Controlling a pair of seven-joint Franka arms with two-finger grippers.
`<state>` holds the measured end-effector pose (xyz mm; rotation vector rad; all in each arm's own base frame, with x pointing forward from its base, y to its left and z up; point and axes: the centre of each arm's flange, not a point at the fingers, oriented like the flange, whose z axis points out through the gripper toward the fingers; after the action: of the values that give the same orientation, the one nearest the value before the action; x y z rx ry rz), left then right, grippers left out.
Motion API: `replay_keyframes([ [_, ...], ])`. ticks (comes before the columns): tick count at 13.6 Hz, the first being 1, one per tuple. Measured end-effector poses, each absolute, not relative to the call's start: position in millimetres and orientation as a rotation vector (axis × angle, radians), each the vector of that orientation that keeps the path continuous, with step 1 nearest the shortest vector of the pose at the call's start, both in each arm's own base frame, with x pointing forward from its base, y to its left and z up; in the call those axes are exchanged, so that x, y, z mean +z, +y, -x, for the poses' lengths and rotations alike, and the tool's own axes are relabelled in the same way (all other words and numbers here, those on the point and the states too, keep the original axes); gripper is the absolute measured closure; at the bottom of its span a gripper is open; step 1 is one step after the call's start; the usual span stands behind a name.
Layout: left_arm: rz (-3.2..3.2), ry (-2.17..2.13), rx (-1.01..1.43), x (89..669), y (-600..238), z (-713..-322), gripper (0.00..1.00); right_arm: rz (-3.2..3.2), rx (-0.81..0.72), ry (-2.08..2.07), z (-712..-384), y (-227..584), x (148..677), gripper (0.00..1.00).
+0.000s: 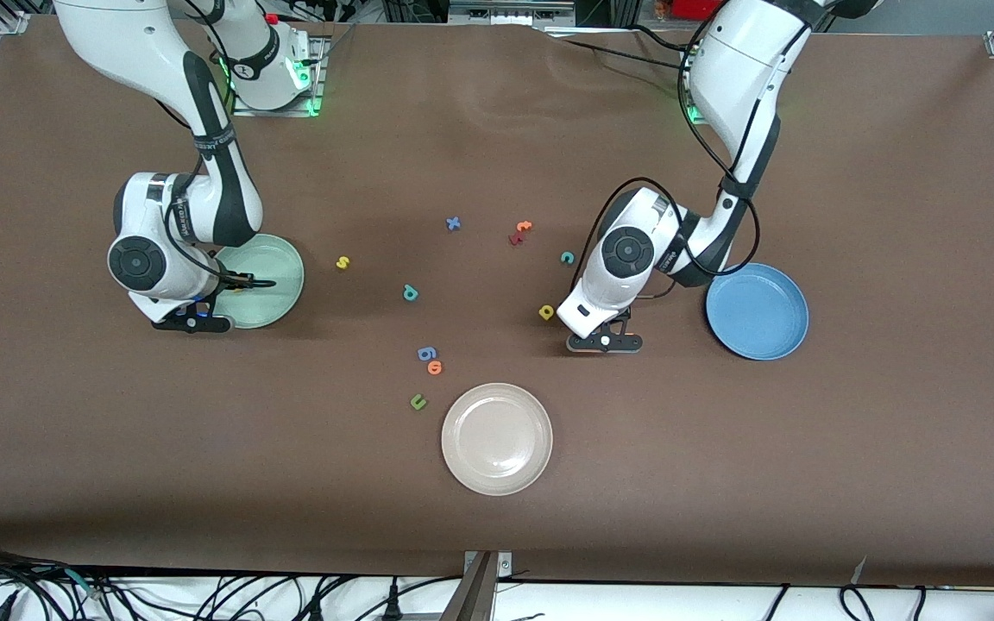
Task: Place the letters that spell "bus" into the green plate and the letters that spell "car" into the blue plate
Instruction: 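Place the yellow u on the green plate while the left gripper lifts the teal letter, then place the teal letter on the blue plate while the right gripper reaches the yellow s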
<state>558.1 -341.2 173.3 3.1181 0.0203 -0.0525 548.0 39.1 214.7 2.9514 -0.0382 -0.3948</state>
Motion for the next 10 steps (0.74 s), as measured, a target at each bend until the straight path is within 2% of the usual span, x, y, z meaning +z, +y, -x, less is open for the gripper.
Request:
replay_keyframes([
  [2,-3.118,0.022,-0.052,173.5,-341.1,-558.3,0.90,-2.992,-0.421,-0.099,-547.2,56.9,239.6,0.07],
  [3,-3.117,0.023,-0.051,173.7,-340.9,-558.9,0.90,-3.012,-0.418,-0.147,-545.8,72.5,254.6,0.02],
  [6,-3.117,0.027,-0.049,174.2,-339.8,-560.2,0.90,-3.028,-0.387,-0.306,-536.2,127.0,279.4,0.02],
  [10,-3.126,0.027,-0.074,183.1,-342.4,-565.8,0.90,-2.991,-0.345,-0.520,-514.4,198.5,265.1,0.02],
])
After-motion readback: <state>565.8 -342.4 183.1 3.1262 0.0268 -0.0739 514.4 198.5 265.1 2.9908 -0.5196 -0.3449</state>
